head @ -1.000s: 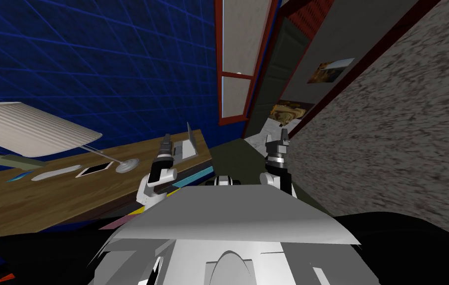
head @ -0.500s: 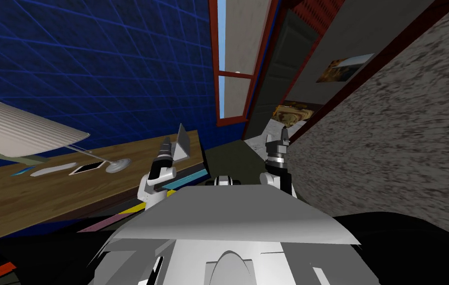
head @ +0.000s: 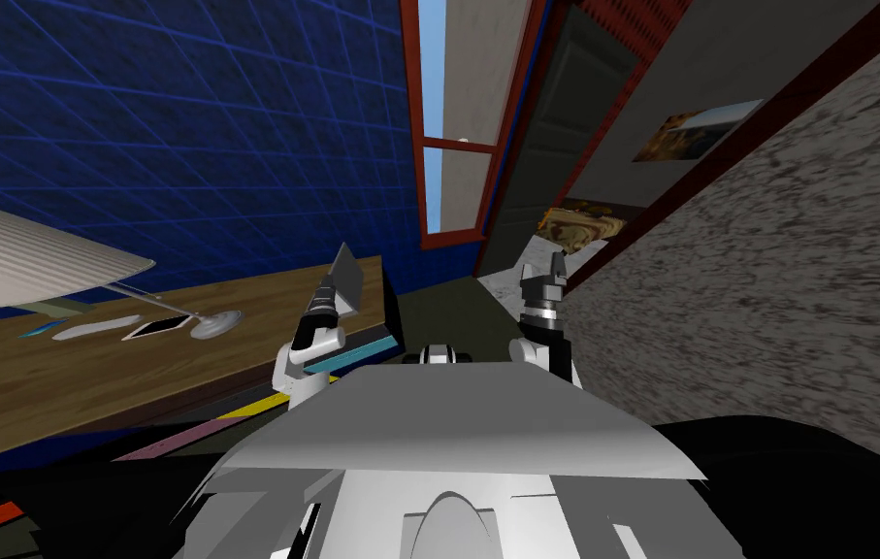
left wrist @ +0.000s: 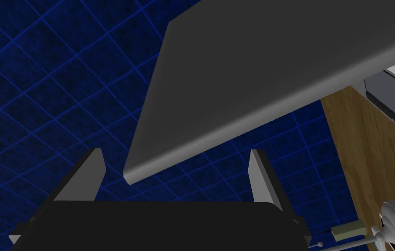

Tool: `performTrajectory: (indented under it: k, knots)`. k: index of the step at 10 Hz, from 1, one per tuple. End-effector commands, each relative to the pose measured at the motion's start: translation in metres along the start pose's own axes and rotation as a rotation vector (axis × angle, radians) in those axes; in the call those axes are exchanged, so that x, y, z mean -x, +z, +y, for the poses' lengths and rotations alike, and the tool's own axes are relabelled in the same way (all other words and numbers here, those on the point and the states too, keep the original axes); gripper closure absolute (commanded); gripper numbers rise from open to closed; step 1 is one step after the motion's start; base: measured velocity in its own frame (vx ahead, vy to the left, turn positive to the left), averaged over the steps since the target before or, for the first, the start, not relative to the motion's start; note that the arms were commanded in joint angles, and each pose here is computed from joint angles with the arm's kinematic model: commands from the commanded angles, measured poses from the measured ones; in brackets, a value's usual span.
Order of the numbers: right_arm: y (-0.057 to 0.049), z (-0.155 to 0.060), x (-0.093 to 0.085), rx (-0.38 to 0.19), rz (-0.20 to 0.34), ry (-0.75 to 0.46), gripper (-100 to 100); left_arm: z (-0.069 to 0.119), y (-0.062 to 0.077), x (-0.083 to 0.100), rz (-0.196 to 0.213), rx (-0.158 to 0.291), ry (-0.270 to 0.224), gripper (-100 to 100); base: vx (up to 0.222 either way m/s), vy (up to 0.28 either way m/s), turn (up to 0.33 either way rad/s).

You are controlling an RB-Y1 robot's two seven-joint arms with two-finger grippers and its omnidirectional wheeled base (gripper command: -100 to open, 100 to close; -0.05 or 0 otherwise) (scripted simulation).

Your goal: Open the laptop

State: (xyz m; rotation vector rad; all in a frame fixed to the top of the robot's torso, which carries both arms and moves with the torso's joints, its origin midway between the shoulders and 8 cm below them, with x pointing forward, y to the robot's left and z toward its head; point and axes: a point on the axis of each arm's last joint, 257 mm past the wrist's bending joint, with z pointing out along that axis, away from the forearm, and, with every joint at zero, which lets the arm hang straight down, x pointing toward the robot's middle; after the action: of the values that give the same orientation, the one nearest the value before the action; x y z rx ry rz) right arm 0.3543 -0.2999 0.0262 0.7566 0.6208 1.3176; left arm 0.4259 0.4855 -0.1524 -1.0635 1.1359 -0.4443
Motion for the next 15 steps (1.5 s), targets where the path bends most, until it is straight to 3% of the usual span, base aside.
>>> performTrajectory:
  k: [1,2,3,4,9,10,11,12,13,15]
  knots:
    - [0.000,0.000,0.000,0.000,0.000,0.000,0,-0.005,-0.001,0.007,-0.005,0.005,0.004,-100,0.104,0.018,-0.037]
    - [0.000,0.000,0.000,0.000,0.000,0.000,0,-0.003,0.000,0.003,-0.003,0.002,0.001,-100,0.065,0.018,-0.008]
    - [0.000,0.000,0.000,0.000,0.000,0.000,0,-0.003,0.000,0.004,-0.003,0.003,0.002,100,0.007,0.003,0.011]
    - [0.000,0.000,0.000,0.000,0.000,0.000,0,-0.004,0.001,-0.001,0.001,0.011,-0.075,100,-0.018,0.054,0.029]
    - [0.000,0.000,0.000,0.000,0.000,0.000,0,-0.009,0.004,-0.012,0.016,0.022,-0.269,100,-0.049,0.108,0.023]
    - [0.000,0.000,0.000,0.000,0.000,0.000,0,-0.012,0.006,-0.017,0.024,0.026,-0.347,100,-0.063,0.131,0.046]
    - [0.000,0.000,0.000,0.000,0.000,-0.001,0,-0.013,0.006,-0.020,0.028,0.028,-0.385,100,-0.060,0.139,0.038]
    - [0.000,0.000,0.000,0.000,0.000,-0.001,0,-0.016,0.006,-0.017,0.024,0.015,-0.352,100,-0.023,0.063,0.007]
    - [0.000,0.000,0.000,0.000,0.000,0.000,0,-0.011,0.010,-0.029,0.037,0.024,-0.441,100,-0.029,0.076,0.073]
    - [0.000,0.000,0.000,0.000,0.000,0.000,0,-0.005,0.013,-0.041,0.050,0.035,-0.523,100,-0.047,0.103,0.048]
